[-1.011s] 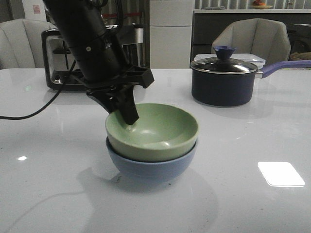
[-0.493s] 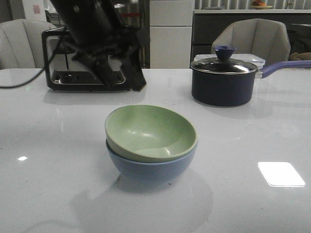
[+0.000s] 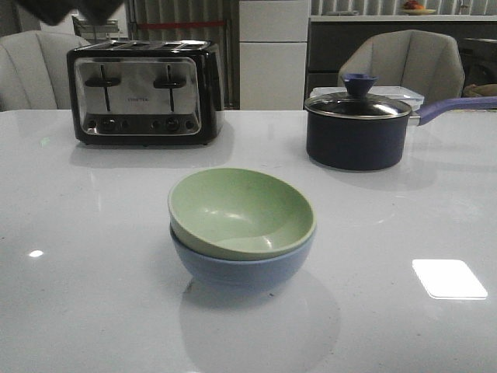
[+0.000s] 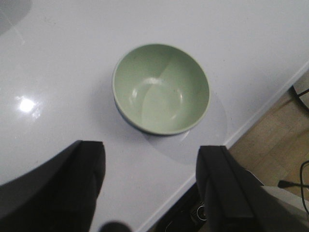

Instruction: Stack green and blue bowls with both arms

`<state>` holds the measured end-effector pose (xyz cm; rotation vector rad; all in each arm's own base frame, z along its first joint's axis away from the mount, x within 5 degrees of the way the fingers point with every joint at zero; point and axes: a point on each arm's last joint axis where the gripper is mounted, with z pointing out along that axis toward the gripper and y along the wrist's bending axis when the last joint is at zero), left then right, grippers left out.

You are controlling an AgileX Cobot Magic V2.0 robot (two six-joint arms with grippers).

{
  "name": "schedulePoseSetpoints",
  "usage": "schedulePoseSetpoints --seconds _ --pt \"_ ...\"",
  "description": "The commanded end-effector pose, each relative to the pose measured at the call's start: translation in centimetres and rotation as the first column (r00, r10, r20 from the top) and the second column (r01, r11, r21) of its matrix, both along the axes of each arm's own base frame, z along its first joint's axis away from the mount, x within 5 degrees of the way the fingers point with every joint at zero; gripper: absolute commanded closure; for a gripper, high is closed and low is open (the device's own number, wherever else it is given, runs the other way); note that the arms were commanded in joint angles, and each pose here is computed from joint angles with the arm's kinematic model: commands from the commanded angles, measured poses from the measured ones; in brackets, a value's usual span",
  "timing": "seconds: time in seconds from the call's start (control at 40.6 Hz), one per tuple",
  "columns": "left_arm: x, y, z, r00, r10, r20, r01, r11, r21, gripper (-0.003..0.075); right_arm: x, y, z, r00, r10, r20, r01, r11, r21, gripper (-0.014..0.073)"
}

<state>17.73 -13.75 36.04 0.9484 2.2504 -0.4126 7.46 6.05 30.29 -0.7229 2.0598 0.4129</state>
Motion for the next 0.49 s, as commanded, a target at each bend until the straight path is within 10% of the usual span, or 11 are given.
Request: schedulePoseSetpoints --seconds 0.0,0.468 --pt "-2.8 1.8 0.8 0.995 0.006 0.096 0.0 0.998 -0.063 0.0245 0.3 0.1 1.4 0.996 -0.003 0.086 -0.001 0.999 0.044 0.015" --pt "-10.7 7.9 -3.3 0.945 0.055 0.322 -0.012 0.991 -0.133 0.0245 0.2 0.1 1.1 0.998 0.001 0.056 -0.003 1.0 0.021 0.015"
